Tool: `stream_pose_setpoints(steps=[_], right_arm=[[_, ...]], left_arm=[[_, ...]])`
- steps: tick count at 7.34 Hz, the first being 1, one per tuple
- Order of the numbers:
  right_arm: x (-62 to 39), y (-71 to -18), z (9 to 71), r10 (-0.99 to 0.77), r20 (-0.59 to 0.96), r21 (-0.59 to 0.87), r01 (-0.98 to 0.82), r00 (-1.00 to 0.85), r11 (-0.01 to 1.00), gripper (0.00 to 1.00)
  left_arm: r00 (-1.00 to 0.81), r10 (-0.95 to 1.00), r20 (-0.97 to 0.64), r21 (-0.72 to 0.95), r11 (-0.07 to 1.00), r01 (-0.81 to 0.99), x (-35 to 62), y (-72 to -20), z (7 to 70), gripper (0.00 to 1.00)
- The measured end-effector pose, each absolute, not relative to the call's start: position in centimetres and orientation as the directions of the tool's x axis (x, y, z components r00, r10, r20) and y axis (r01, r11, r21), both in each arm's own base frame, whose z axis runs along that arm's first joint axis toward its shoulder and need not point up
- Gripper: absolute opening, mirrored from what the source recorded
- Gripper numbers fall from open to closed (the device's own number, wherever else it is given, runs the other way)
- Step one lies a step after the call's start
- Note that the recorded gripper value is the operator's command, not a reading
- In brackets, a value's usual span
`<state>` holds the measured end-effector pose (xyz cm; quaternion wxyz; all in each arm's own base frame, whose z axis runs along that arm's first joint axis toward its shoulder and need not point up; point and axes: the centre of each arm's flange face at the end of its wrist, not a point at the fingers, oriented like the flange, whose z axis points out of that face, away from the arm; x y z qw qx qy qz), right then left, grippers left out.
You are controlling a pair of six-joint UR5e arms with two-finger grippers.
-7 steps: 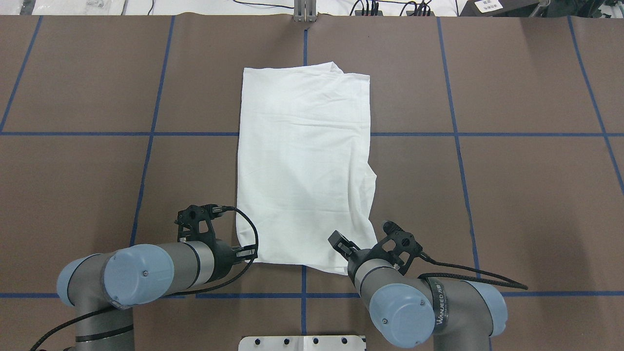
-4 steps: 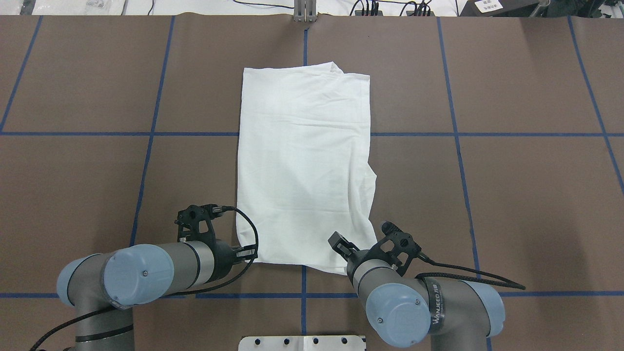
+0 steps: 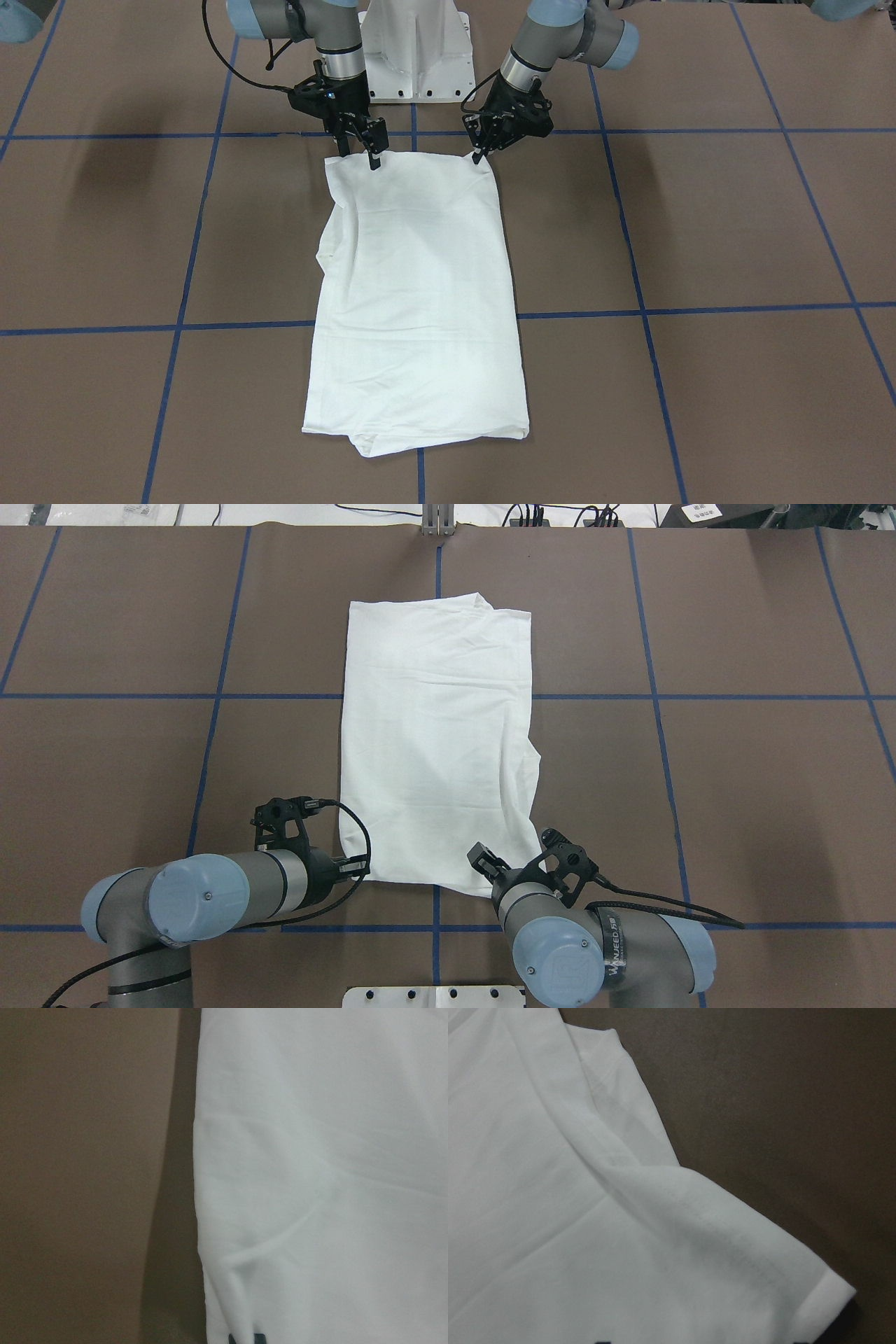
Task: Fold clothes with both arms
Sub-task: 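Grasp the near edge of the folded shirt with both grippers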
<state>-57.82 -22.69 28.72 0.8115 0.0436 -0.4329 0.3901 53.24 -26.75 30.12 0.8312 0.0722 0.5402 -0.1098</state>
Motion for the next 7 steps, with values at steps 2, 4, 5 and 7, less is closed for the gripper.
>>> stream_pose_setpoints(steps=[2, 4, 5, 7], right_arm=[[-58.3, -22.6, 29.0, 0.606, 0.73, -0.273, -0.677, 0.318, 0.684, 0.74], [-58.7, -22.7, 28.6, 0.61, 0.729, -0.28, -0.678, 0.31, 0.679, 0.23], [-58.8, -22.7, 28.2, 0.619, 0.727, -0.294, -0.681, 0.295, 0.67, 0.1], [-58.9, -22.8, 27.9, 0.645, 0.717, -0.324, -0.694, 0.263, 0.643, 0.0]], left_arm=[[0.392, -0.104, -0.914, 0.002, 0.965, 0.261, 53.2, -26.8, 30.1, 0.0], [0.392, -0.104, -0.914, 0.002, 0.965, 0.262, 53.2, -26.8, 30.1, 0.0], [0.392, -0.104, -0.914, 0.002, 0.965, 0.262, 53.2, -26.8, 30.1, 0.0], [0.392, -0.105, -0.914, 0.002, 0.965, 0.263, 53.2, -26.9, 30.1, 0.0]])
